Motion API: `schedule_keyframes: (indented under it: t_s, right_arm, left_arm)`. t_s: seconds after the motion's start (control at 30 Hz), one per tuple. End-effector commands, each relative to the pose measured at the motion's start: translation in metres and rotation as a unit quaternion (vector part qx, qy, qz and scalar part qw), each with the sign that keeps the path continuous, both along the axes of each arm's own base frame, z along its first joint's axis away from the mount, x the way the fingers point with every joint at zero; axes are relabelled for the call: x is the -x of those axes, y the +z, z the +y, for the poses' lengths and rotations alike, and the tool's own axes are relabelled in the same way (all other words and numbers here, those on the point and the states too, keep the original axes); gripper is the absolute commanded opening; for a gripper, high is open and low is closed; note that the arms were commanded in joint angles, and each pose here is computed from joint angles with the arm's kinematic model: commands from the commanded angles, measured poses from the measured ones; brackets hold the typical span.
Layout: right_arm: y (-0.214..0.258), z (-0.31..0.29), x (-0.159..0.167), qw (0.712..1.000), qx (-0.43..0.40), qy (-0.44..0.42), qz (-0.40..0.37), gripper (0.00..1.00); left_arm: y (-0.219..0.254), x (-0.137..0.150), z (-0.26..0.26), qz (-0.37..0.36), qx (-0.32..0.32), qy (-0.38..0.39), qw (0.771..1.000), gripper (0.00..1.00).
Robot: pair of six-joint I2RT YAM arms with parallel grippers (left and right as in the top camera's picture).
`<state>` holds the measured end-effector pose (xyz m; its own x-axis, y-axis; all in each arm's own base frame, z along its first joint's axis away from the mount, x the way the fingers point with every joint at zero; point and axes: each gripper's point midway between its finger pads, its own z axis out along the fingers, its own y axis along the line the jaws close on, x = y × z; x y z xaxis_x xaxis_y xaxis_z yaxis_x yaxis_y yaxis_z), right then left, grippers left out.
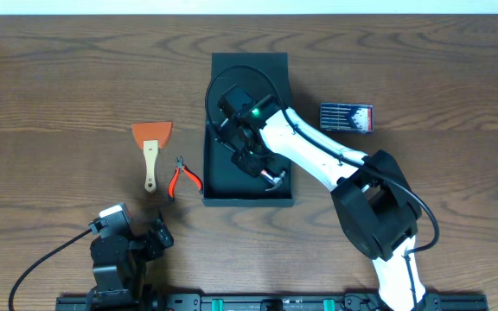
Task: Pack container
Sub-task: 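Grasp the clear precision screwdriver case with the right gripper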
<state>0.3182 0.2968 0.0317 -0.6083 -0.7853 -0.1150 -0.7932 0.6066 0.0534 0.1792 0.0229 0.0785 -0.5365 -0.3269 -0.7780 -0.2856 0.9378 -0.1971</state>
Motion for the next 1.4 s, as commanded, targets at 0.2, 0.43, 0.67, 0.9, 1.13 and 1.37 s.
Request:
schedule_keyframes:
  t_s: [0.2, 0.43, 0.67, 0.9, 1.13, 1.37]
  right_arm:
    - [0.004, 0.006, -0.005, 1.0, -0.006, 0.007, -0.013, 0.39]
    - [0.047, 0.016, -0.013, 0.998, -0.038, -0.001, -0.04, 0.51]
    - [0.15, 0.0, -0.027, 0.987, -0.073, -0.008, -0.142, 0.99]
    - [0.226, -0.085, -0.066, 0.964, -0.055, -0.024, -0.258, 0.99]
    - [0.197, -0.157, -0.107, 0.973, -0.057, -0.05, -0.219, 0.99]
    - [0.144, -0.186, -0.148, 0.976, -0.016, -0.076, -0.204, 0.99]
  left_arm:
    - [-0.001, 0.0, 0.001, 0.001, -0.009, -0.001, 1.0, 0.98]
    - [-0.001, 0.0, 0.001, 0.001, -0.009, -0.001, 1.0, 0.99]
    - [-0.001, 0.0, 0.001, 0.001, -0.009, -0.001, 1.0, 0.99]
    - [-0.001, 0.0, 0.001, 0.001, -0.009, -0.001, 1.0, 0.99]
    - [-0.001, 0.0, 0.001, 0.001, -0.009, -0.001, 1.0, 0.99]
    - [-0.001, 0.0, 0.001, 0.001, -0.009, -0.001, 1.0, 0.99]
